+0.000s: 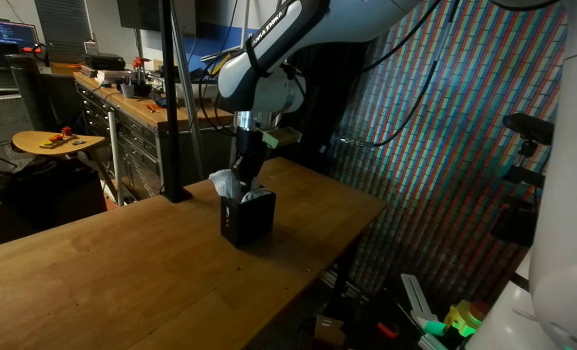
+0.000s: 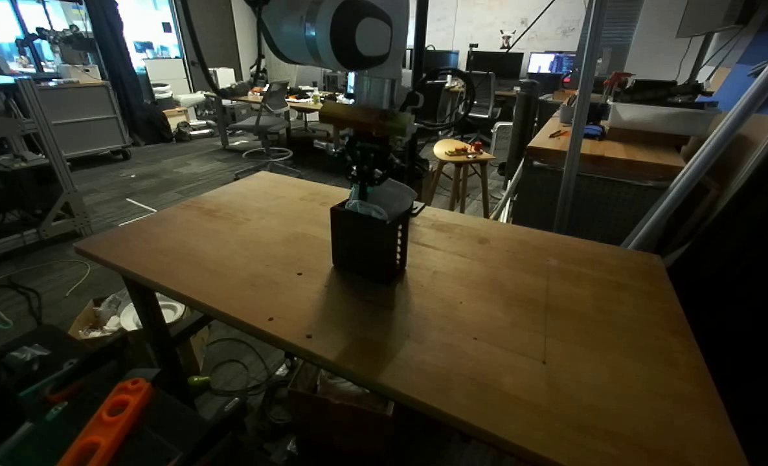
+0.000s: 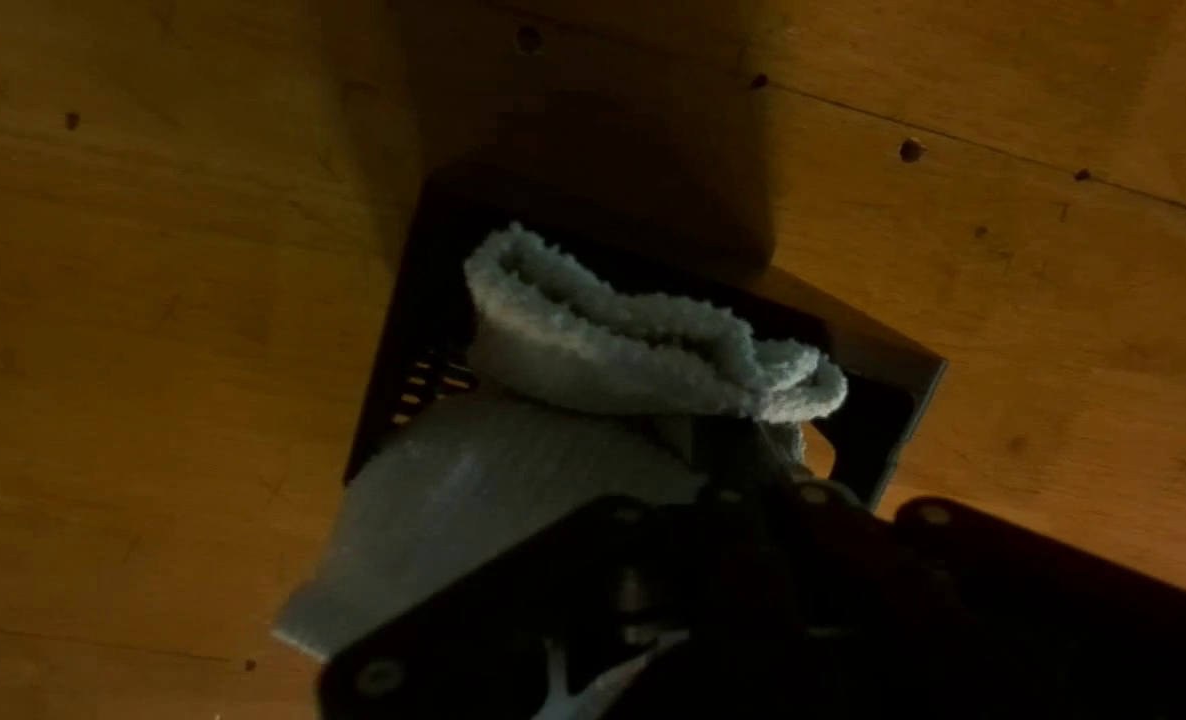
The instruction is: Put the white towel in the black box
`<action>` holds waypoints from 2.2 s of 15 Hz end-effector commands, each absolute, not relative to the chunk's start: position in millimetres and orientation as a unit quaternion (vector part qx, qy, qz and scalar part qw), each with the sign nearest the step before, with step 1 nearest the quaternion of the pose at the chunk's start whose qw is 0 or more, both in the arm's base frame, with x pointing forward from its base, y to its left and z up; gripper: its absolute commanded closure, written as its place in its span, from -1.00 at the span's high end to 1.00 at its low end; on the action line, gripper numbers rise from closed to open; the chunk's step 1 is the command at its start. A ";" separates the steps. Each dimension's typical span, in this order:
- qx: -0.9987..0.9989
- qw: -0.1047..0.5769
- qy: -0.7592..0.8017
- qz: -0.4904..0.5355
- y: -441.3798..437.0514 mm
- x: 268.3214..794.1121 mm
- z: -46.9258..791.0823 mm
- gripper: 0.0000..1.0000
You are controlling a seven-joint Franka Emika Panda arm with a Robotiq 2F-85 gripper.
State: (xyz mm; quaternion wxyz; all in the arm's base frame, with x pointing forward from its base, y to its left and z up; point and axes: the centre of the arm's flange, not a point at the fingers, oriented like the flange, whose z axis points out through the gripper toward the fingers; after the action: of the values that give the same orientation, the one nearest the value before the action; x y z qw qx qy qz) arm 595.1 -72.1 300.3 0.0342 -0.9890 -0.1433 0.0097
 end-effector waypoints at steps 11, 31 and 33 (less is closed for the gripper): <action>-0.984 0.008 -0.180 0.006 -76.0 616.0 289.7 -0.99; -0.979 0.080 -0.183 0.034 -33.8 601.3 216.9 -0.99; -0.980 0.068 -0.186 0.030 -36.0 604.8 235.4 -0.99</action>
State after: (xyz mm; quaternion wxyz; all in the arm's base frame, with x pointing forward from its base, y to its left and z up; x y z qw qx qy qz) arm 603.3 -35.2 209.7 0.0760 -0.9794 -0.1827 0.0407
